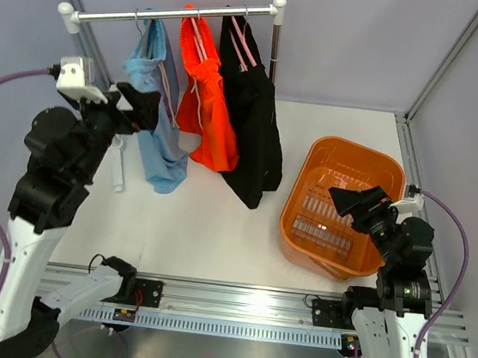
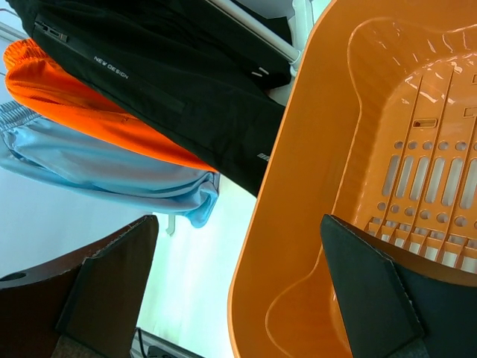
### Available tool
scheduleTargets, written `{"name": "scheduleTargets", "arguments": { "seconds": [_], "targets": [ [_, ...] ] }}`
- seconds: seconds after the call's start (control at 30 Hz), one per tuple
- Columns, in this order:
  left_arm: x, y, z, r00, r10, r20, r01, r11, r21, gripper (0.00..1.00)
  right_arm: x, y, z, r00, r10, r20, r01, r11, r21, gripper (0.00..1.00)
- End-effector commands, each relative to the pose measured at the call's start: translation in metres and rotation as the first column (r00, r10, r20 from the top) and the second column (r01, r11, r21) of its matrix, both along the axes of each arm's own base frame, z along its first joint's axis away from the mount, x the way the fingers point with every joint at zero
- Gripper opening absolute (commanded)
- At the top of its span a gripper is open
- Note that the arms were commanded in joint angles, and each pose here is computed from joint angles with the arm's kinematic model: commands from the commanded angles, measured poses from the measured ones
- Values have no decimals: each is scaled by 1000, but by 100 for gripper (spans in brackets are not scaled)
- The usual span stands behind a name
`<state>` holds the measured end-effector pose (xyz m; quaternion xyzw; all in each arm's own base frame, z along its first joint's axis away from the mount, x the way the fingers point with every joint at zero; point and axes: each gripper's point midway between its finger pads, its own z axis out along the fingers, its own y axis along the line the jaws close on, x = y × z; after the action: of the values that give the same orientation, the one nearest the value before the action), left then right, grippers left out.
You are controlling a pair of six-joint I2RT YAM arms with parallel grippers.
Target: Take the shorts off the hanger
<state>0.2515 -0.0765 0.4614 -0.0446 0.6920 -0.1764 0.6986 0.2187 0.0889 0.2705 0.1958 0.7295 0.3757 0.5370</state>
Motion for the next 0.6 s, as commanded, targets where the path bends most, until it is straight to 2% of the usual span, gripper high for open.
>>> {"name": "scheduleTargets", "arguments": {
  "seconds": [0.0, 0.03, 0.1, 0.13, 0.17, 0.27, 0.4, 0.57],
  "targets": [
    [46, 10, 32, 988, 142, 59, -144, 989, 28, 99, -3, 1, 22, 998, 17, 56, -15, 1000, -26, 99],
    [67, 9, 40, 982, 179, 59, -183, 981, 59, 99, -3, 1, 22, 998, 18, 57, -16, 999, -35, 99],
    [88, 8, 45, 976, 213, 54, -218, 971, 101, 99, -4, 0, 24, 998, 15, 61, -13, 999, -45, 99],
    [93, 15, 62, 964, 251, 87, -261, 958, 117, 99, -4, -1, 25, 998, 14, 66, -10, 998, -55, 100],
    [116, 10, 50, 961, 270, 57, -276, 948, 161, 99, -4, -2, 26, 998, 12, 69, -8, 998, -60, 99],
    [147, 18, 56, 938, 343, 57, -347, 915, 205, 99, 0, -3, 27, 997, 6, 77, 0, 997, -71, 99],
    [174, 29, 53, 927, 374, 10, -369, 909, 195, 97, 6, 0, 28, 997, 28, 70, -23, 998, -66, 100],
    [182, 39, 46, 916, 401, -11, -391, 899, 200, 95, 14, 2, 18, 998, 41, 46, -38, 997, -69, 99]
  ]
}}
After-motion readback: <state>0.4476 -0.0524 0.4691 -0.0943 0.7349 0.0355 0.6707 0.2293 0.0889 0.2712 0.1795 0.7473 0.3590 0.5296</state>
